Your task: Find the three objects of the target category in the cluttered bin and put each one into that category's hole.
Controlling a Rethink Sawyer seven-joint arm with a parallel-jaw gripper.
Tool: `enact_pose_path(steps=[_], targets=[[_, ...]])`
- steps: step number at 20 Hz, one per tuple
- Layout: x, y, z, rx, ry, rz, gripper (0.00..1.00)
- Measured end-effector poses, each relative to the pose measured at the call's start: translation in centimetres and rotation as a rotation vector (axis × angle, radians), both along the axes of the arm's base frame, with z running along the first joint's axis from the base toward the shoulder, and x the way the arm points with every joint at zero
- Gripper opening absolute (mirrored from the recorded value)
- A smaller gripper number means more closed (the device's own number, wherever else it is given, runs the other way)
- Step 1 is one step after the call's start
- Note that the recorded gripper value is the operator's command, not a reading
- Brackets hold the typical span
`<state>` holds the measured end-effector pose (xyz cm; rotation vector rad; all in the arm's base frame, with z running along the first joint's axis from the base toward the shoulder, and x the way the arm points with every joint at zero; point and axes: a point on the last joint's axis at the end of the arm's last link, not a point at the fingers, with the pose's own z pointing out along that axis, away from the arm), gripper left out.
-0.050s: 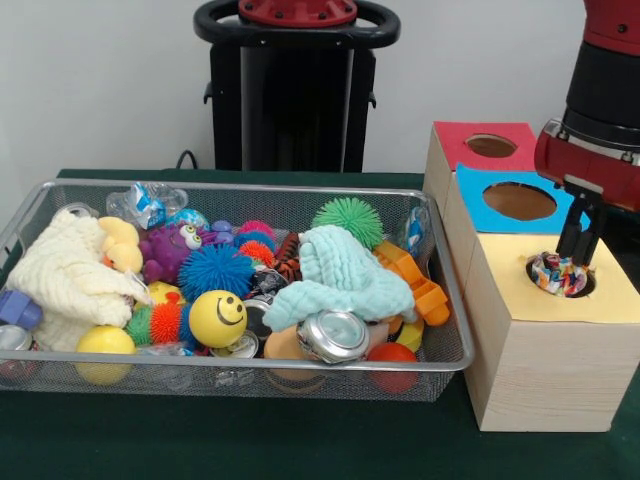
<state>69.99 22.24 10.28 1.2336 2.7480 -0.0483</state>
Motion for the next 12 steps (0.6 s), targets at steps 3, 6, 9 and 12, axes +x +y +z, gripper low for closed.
enact_pose_path(steps=[3, 6, 9, 12], targets=[[0.02, -0.15, 0.06, -0.003, -0.001, -0.001, 0.0], [0.02, -0.28, 0.12, -0.005, 0.0, -0.003, 0.0], [0.01, -0.37, 0.19, -0.008, 0.0, -0.003, 0.0], [0.02, -0.42, 0.23, -0.01, -0.001, -0.003, 0.0]])
